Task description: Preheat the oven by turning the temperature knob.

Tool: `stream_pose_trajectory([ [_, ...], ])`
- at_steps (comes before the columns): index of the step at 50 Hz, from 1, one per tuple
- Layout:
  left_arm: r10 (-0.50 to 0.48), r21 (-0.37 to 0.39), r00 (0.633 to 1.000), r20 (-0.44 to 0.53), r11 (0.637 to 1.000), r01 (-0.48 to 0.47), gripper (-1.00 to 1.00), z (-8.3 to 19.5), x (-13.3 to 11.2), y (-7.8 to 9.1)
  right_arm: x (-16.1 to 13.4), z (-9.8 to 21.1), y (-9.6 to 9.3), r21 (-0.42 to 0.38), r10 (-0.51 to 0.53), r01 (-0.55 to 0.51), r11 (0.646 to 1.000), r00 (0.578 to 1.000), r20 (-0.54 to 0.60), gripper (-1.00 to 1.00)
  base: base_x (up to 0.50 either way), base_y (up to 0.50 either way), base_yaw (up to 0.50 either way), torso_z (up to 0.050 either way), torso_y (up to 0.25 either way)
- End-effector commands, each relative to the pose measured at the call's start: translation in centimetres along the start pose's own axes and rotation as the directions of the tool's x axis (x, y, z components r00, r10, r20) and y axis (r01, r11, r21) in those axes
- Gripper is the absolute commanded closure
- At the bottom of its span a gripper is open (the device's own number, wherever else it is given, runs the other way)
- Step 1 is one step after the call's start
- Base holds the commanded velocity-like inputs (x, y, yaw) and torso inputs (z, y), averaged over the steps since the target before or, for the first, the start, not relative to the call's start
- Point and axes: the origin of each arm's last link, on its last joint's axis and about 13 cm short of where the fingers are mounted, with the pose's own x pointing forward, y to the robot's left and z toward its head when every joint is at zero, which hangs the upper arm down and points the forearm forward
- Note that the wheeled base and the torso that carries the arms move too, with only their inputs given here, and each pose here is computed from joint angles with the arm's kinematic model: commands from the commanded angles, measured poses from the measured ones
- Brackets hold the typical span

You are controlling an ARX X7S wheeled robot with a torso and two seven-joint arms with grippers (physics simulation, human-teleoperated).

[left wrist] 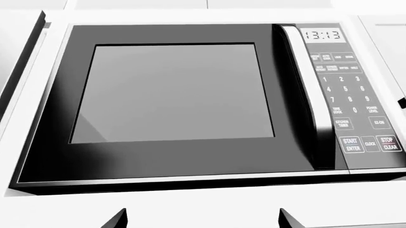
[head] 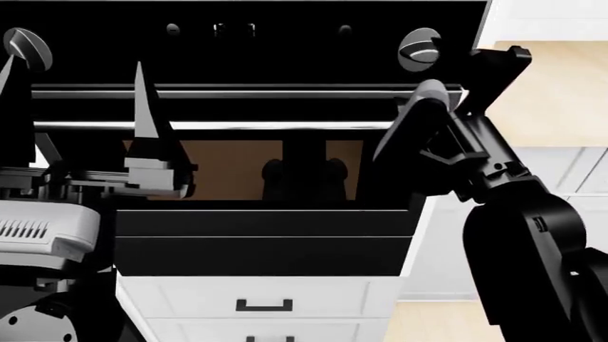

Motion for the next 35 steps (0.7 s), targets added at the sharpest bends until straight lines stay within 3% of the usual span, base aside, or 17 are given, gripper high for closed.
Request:
stream_pose_trajectory([
  [1, 0.000, -0.002, 1.000, 0.000, 1.000, 0.000, -1.00, 0.0, 0.0, 0.0, 0.7, -0.4, 0.4, 0.000, 0.016, -0.016, 1.000, 1.000, -0.012, -1.00, 0.00, 0.00, 0.00, 0.000, 0.000],
  [35, 0.001, -0.004, 1.000, 0.001, 1.000, -0.001, -1.00, 0.1, 0.0, 0.0, 2.9, -1.7, -0.5, -0.033, 0.000, -0.003, 0.999, 0.996, -0.089, -1.00, 0.00, 0.00, 0.00, 0.000, 0.000],
])
